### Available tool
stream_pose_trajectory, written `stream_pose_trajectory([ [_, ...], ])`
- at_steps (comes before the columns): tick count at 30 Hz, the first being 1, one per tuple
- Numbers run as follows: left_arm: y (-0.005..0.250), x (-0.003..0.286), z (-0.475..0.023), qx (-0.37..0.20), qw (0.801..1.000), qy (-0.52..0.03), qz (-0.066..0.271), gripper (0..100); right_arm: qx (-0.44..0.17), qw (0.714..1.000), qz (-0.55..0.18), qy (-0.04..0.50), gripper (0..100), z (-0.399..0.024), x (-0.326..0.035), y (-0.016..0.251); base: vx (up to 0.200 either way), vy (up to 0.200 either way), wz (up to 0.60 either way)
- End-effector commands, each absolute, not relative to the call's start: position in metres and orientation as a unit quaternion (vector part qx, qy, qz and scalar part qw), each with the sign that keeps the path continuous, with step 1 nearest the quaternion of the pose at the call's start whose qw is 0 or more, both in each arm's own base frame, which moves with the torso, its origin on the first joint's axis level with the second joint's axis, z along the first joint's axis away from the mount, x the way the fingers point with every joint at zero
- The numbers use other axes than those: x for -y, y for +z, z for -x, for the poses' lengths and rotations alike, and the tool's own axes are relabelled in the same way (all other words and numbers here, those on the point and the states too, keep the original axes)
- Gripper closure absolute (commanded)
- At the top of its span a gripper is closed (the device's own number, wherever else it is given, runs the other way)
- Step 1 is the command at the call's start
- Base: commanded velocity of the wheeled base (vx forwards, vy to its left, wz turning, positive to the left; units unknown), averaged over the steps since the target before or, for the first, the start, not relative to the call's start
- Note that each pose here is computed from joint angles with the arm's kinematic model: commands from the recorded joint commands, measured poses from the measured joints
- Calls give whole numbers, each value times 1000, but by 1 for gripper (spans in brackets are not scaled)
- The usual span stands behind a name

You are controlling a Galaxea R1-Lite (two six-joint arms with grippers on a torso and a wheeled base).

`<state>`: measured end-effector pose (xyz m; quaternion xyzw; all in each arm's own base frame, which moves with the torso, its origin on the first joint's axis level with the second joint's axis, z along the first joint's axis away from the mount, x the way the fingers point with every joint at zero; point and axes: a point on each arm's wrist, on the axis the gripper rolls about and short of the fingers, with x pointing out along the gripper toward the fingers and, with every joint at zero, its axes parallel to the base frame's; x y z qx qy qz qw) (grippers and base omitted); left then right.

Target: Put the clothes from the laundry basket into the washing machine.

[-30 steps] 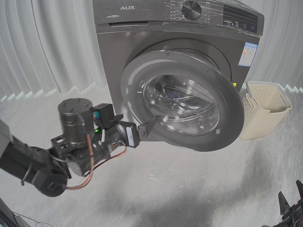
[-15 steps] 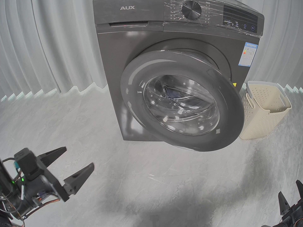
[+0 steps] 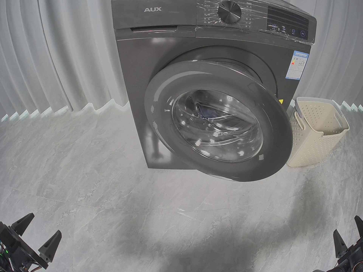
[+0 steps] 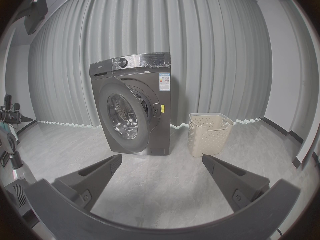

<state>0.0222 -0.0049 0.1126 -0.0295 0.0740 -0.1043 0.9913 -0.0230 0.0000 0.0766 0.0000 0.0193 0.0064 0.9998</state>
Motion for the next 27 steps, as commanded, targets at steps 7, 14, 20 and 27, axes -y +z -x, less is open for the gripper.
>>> stream_pose_trajectory([
  [7,85,-2,15,-10,999,-15,33,0,-11,1000,1,8,0,24,0,76,0,0,0],
  [14,84,1,17,-2,999,27,27,0,-12,1000,1,10,0,24,0,76,0,0,0],
  [20,76,0,20,-26,999,-25,7,0,-11,1000,1,9,0,24,0,76,0,0,0],
  [27,76,1,23,-3,1000,-19,5,0,3,1000,-1,18,0,23,-1,76,0,0,0],
])
